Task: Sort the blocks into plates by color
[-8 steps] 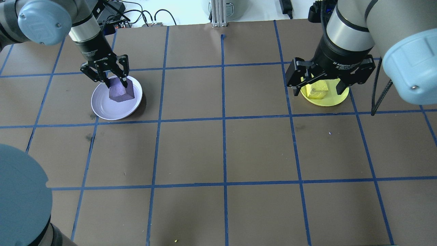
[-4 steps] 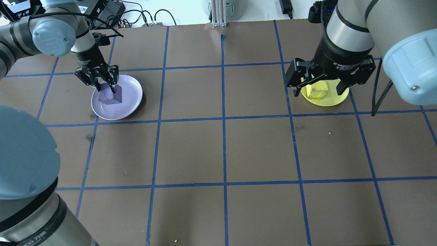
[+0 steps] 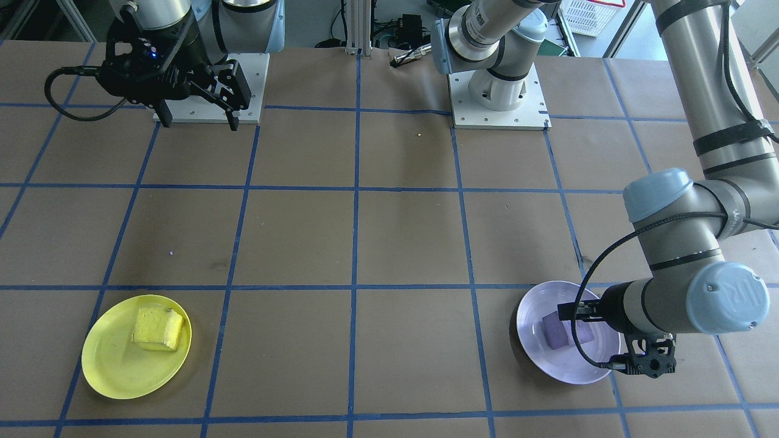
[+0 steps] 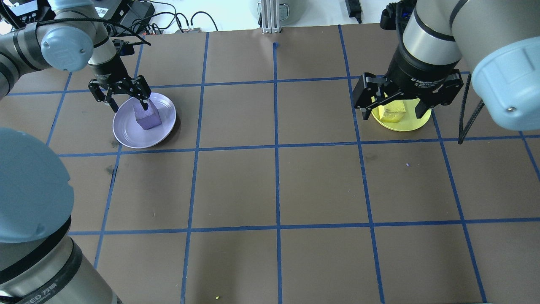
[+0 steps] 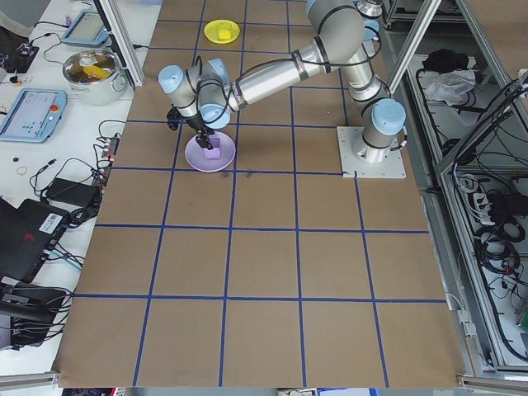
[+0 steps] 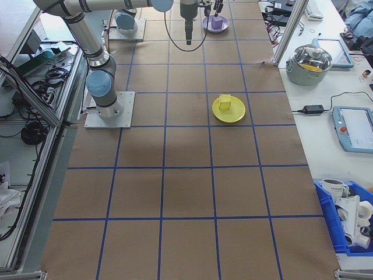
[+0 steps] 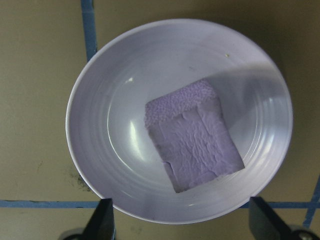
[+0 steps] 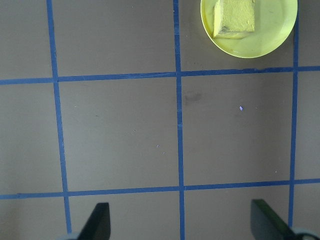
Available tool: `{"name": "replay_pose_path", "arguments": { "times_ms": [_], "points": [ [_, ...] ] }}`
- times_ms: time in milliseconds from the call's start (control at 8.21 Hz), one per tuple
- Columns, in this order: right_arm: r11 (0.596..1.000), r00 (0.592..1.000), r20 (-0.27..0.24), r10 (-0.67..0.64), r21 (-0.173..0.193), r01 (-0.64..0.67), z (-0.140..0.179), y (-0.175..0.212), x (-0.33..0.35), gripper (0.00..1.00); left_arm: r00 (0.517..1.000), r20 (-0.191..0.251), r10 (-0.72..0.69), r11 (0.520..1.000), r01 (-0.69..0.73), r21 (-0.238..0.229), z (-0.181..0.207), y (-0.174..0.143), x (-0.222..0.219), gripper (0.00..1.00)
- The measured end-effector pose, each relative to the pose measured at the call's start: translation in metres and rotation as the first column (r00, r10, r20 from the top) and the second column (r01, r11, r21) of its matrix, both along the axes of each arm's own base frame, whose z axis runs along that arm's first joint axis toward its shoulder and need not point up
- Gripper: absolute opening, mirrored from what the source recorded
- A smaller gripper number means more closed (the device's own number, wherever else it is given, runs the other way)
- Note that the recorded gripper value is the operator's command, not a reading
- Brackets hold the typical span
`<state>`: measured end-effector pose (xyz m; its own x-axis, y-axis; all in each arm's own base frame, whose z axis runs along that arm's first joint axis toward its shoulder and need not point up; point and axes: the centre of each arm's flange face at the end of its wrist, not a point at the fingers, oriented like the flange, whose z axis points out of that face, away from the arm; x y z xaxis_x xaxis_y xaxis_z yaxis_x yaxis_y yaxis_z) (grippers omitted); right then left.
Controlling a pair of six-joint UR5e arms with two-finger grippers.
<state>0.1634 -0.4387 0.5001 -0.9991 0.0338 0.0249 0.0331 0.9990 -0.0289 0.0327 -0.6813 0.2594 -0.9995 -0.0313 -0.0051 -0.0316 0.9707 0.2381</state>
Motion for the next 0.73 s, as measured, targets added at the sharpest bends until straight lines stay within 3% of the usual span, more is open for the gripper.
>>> {"name": "replay_pose_path", "arguments": {
  "times_ms": [243,487,730],
  "points": [
    [1.0,1.0,0.0,-0.001,0.0,0.001,0.0,0.0,0.0,1.0,1.0,0.018,0.005,0.999,-0.004,-0.054,0.041,0.008,-0.005,1.0],
    [1.0,1.0,0.002,0.0,0.0,0.0,0.0,0.0,0.0,1.0,0.998,0.04,0.04,0.988,-0.034,-0.148,0.105,0.027,-0.021,1.0],
    [1.0,1.0,0.004,-0.001,0.001,0.001,0.0,0.0,0.0,1.0,0.996,0.033,0.085,0.966,-0.074,-0.246,0.168,0.053,-0.066,1.0]
  ]
}}
